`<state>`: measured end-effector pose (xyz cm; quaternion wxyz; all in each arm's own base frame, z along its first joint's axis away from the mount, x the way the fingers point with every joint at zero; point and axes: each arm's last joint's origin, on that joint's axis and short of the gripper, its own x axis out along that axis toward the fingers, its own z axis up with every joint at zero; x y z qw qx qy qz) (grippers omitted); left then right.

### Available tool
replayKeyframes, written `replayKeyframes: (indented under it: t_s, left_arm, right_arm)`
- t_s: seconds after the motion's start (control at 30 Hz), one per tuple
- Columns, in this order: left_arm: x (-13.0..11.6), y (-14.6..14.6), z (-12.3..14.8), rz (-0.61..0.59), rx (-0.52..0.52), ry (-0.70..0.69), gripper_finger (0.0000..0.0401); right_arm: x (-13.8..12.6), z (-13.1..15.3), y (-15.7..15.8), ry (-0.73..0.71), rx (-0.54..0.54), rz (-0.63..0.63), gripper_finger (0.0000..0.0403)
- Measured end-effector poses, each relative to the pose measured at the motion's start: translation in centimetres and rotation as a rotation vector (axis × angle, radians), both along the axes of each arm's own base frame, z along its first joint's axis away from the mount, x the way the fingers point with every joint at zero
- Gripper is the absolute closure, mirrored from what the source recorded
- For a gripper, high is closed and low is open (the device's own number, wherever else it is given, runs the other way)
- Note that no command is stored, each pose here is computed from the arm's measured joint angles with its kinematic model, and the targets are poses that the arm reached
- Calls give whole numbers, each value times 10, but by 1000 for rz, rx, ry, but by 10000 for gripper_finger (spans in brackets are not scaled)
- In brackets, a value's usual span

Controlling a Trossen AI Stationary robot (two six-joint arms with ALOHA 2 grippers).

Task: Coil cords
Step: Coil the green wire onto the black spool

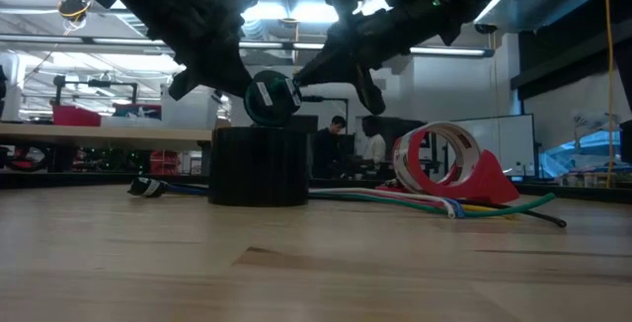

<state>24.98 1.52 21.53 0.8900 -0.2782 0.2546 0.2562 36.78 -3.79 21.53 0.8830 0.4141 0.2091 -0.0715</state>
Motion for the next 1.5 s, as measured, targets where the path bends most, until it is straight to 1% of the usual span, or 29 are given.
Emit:
replayKeyframes:
  t_s: [0.3, 0.43, 0.67, 0.83, 1.07, 1.13, 1.23, 1.4, 1.5]
  left_arm:
    - [0, 0, 1, 17, 11, -11, 401]
    - [6, 1, 2, 17, 29, -49, 401]
    - [14, 2, -3, 32, 54, -73, 401]
    - [16, 2, 0, 32, 72, -110, 401]
    - [17, 2, 2, 30, 80, -132, 401]
    - [17, 2, 2, 31, 81, -135, 401]
    - [18, 2, 3, 32, 81, -139, 401]
    - [19, 3, 5, 46, 100, -161, 401]
    - [20, 3, 7, 40, 124, -176, 401]
  right_arm:
    - [3, 7, 0, -74, 77, -37, 395]
    - [4, 11, -1, -113, 105, -49, 395]
    - [5, 11, -1, -119, 98, -74, 395]
    - [4, 12, -1, -123, 94, -72, 395]
    - [5, 13, 0, -128, 20, -39, 395]
    - [5, 13, 0, -128, 15, -37, 395]
    - [4, 13, 0, -128, 15, -37, 383]
    - [5, 13, 0, -129, 16, -33, 341]
    - [5, 13, 0, -125, 16, -32, 324]
